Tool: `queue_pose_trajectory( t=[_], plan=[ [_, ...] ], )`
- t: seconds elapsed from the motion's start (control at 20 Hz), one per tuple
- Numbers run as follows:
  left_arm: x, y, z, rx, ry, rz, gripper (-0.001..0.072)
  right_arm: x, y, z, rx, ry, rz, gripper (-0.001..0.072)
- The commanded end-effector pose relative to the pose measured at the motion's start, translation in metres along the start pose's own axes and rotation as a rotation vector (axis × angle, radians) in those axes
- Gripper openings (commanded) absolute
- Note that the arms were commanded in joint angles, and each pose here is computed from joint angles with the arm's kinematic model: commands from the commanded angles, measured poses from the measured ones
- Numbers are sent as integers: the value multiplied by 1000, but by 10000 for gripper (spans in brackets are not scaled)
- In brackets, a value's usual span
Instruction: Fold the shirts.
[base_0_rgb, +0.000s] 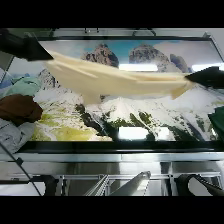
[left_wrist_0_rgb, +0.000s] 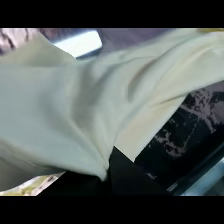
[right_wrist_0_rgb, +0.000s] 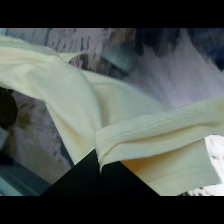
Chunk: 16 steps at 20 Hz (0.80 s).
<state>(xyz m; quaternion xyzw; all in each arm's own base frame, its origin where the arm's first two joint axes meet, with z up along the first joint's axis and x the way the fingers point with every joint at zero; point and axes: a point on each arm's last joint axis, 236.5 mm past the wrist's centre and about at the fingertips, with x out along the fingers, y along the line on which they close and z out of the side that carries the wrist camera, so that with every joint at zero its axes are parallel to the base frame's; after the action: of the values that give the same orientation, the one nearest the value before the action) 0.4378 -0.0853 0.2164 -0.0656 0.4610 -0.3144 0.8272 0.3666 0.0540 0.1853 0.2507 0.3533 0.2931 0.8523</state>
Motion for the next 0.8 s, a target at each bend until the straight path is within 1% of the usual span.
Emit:
queue_pose_trajectory(
  t=[0.0, 0.05, 0.15, 0.25, 0.4, 0.5, 0.6, 0.75],
  plan=[
    [-112, -66, -3, 178, -183, 127, 22, -72, 85, 23, -226, -241, -16, 16],
    [-133, -77, -7, 222, -222, 166, 23, -88, 109, 30, -301, -324, -27, 16],
    [-165, -87, -14, 241, -283, 233, 23, -110, 131, 37, -381, -417, -95, 16],
    [-166, -83, -25, 226, -267, 243, 23, -110, 132, 37, -360, -419, -93, 16],
    [-114, -55, -44, 155, -91, 132, 24, -84, 101, 41, -262, -340, -41, 17],
    [-59, -30, -52, 103, 39, 28, 25, -39, 74, 31, -165, -216, 32, 17],
    [6, -8, -66, 55, 189, -80, 27, 22, 29, 2, -47, -42, 52, 17],
    [93, 30, -103, -55, 392, -201, 28, 100, -51, -55, 160, 160, -8, 17]
  ],
)
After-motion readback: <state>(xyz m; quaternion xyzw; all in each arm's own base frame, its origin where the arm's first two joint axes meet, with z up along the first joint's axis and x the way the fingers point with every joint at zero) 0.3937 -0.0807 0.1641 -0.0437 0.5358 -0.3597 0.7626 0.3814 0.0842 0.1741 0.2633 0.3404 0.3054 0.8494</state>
